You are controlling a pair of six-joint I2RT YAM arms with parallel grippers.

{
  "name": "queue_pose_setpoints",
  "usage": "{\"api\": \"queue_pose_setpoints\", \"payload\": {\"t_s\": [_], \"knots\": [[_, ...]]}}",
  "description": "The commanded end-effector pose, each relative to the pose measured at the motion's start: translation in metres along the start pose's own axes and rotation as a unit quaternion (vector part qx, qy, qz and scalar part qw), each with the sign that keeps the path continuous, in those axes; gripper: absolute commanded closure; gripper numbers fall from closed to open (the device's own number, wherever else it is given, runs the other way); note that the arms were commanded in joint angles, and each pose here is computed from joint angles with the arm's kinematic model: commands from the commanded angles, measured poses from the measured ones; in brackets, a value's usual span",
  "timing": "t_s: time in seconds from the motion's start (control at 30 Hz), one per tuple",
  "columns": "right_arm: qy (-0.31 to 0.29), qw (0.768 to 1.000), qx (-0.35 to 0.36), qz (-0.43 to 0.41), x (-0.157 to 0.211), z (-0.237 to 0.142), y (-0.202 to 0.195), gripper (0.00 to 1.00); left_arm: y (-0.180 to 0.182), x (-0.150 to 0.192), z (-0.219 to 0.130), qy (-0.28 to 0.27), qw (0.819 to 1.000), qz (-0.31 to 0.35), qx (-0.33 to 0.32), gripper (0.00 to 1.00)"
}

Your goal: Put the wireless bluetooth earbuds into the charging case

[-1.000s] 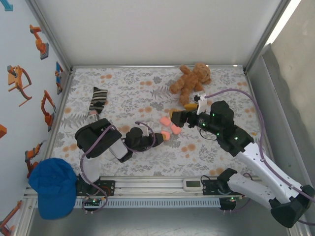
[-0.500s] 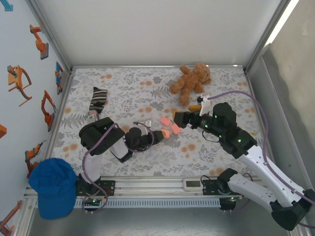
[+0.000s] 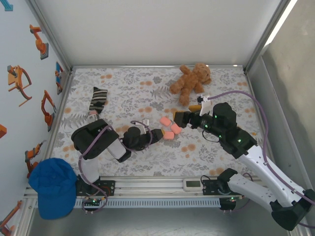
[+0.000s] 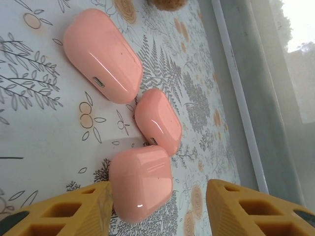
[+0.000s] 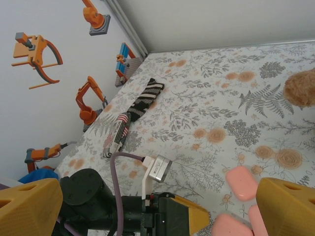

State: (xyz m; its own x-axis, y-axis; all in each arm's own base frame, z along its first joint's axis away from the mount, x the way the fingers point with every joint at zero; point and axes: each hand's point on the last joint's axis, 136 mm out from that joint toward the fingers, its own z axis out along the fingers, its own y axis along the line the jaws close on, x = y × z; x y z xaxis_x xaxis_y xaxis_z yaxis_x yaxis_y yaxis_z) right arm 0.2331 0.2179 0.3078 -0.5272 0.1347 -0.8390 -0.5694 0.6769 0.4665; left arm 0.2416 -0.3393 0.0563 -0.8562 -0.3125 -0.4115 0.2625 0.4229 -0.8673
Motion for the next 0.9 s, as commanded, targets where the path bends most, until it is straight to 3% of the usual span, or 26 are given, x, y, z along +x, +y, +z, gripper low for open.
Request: {"api": "queue_pose_setpoints", "payload": {"t_s": [0.0,0.37,0.67,0.87], "knots": [[-0.012,1.0,0.015,-0.013,-0.007,-0.003,-0.005,0.0,0.022,0.002,-0.011,0.002,0.998,0.012,-0.059,0.45],[-0.011,0.997,0.066,-0.038,-0.008,-0.006,-0.028,0.0,-0.011,-0.024,-0.024,0.006,0.99,0.098,-0.104,0.37],[-0.007,0.988,0.15,-0.046,-0.006,-0.012,-0.078,0.0,-0.043,-0.058,-0.05,-0.008,0.967,0.199,-0.161,0.25],[-0.025,0.972,0.223,-0.075,-0.015,-0.036,-0.112,0.0,-0.052,-0.082,-0.072,-0.036,0.947,0.249,-0.202,0.19]]}}
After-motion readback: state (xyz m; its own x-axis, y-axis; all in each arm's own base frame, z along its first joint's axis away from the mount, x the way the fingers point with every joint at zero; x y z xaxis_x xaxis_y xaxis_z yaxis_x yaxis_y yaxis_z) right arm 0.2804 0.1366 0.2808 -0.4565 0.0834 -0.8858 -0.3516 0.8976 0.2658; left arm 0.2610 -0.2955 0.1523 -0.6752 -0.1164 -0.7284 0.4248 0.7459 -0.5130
